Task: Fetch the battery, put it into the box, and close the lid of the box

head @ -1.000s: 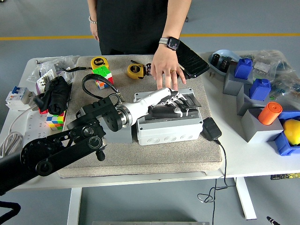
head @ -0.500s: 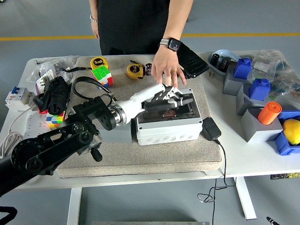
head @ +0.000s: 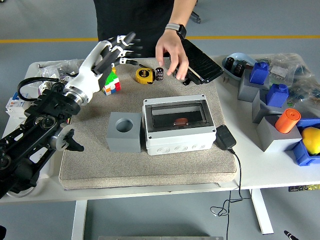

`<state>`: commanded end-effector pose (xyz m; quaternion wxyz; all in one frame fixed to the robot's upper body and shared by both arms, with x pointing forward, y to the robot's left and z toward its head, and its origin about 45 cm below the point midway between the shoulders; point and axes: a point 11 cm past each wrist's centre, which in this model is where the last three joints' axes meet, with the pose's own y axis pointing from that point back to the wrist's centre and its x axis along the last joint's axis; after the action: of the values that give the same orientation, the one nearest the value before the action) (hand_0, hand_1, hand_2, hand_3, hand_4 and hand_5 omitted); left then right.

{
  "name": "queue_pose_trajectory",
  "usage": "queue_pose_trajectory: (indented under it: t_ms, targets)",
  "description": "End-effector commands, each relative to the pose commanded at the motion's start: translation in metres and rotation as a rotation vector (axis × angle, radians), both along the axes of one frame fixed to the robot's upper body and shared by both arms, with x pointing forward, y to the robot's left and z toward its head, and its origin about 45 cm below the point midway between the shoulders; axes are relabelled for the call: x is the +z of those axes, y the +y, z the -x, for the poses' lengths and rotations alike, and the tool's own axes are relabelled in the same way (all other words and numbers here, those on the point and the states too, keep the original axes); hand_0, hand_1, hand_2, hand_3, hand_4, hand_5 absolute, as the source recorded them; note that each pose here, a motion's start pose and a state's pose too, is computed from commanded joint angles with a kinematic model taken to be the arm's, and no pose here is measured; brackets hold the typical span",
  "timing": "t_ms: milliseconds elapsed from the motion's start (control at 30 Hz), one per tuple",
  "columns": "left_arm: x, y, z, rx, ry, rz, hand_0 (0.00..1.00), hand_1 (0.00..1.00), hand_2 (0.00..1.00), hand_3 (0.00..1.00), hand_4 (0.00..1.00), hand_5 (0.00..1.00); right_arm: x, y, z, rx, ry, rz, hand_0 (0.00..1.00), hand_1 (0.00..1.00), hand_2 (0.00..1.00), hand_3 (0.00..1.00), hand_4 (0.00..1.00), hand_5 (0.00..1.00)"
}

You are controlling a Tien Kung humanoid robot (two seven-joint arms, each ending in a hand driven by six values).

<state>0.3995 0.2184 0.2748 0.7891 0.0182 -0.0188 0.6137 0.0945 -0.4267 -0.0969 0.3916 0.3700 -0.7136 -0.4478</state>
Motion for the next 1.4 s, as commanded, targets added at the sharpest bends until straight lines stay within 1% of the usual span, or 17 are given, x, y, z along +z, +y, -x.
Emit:
queue_pose_trajectory:
  t_ms: [133, 167, 200, 300, 433, 500, 633, 733, 767, 900, 1033, 1400]
  targets:
    - [-0.011, 0.034, 0.0028, 0.09, 0.021, 0.047, 0.712, 0.734, 0.697, 0.692, 0.998, 0.747, 0.0, 0.0, 0.0, 0.0, 0.002, -0.002, 0.579, 0.636, 0.661, 0.573, 0.936, 0.497]
    - [-0.013, 0.037, 0.003, 0.1, 0.022, 0.049, 0.707, 0.732, 0.7, 0.691, 0.998, 0.737, 0.0, 0.0, 0.0, 0.001, 0.002, -0.002, 0.578, 0.637, 0.661, 0.573, 0.936, 0.497]
    - [-0.017, 0.045, 0.0033, 0.123, 0.029, 0.052, 0.707, 0.732, 0.7, 0.691, 0.998, 0.737, 0.0, 0.0, 0.0, 0.002, 0.002, -0.002, 0.578, 0.637, 0.661, 0.573, 0.936, 0.497]
    - [-0.026, 0.059, 0.005, 0.163, 0.045, 0.05, 0.707, 0.732, 0.7, 0.691, 0.998, 0.737, 0.0, 0.001, -0.002, 0.003, -0.003, -0.003, 0.578, 0.637, 0.661, 0.573, 0.936, 0.497]
    - [-0.028, 0.074, 0.0077, 0.224, 0.03, 0.078, 0.695, 0.725, 0.691, 0.682, 0.998, 0.726, 0.001, 0.002, -0.006, 0.006, -0.009, -0.003, 0.578, 0.637, 0.661, 0.573, 0.936, 0.497]
    - [-0.028, 0.085, 0.0079, 0.266, 0.02, 0.092, 0.695, 0.725, 0.691, 0.682, 0.998, 0.726, 0.001, 0.001, -0.007, 0.007, -0.011, -0.004, 0.578, 0.637, 0.661, 0.573, 0.936, 0.497]
    - [-0.029, 0.103, 0.0077, 0.315, 0.016, 0.089, 0.685, 0.716, 0.684, 0.679, 0.998, 0.72, 0.001, 0.001, -0.008, 0.011, -0.011, -0.004, 0.576, 0.637, 0.661, 0.574, 0.935, 0.496]
    - [-0.03, 0.112, 0.0091, 0.332, 0.017, 0.079, 0.685, 0.716, 0.684, 0.679, 0.998, 0.72, 0.002, 0.0, -0.007, 0.014, -0.007, -0.003, 0.576, 0.637, 0.661, 0.574, 0.935, 0.496]
    - [-0.03, 0.113, 0.0095, 0.334, 0.018, 0.076, 0.67, 0.709, 0.68, 0.673, 0.998, 0.707, 0.002, -0.001, -0.007, 0.015, -0.006, -0.003, 0.578, 0.637, 0.661, 0.574, 0.936, 0.497]
    - [-0.038, 0.12, 0.012, 0.349, 0.041, 0.063, 0.67, 0.709, 0.68, 0.673, 0.998, 0.707, 0.002, 0.0, -0.008, 0.019, -0.007, -0.003, 0.578, 0.637, 0.661, 0.574, 0.936, 0.497]
    - [-0.043, 0.121, 0.0143, 0.352, 0.056, 0.058, 0.671, 0.709, 0.679, 0.672, 0.998, 0.698, 0.002, 0.001, -0.01, 0.022, -0.009, -0.004, 0.579, 0.636, 0.661, 0.574, 0.936, 0.496]
    - [-0.04, 0.127, 0.0146, 0.361, 0.054, 0.049, 0.655, 0.705, 0.675, 0.67, 0.998, 0.683, 0.002, -0.001, -0.008, 0.018, -0.002, -0.004, 0.58, 0.637, 0.661, 0.574, 0.937, 0.497]
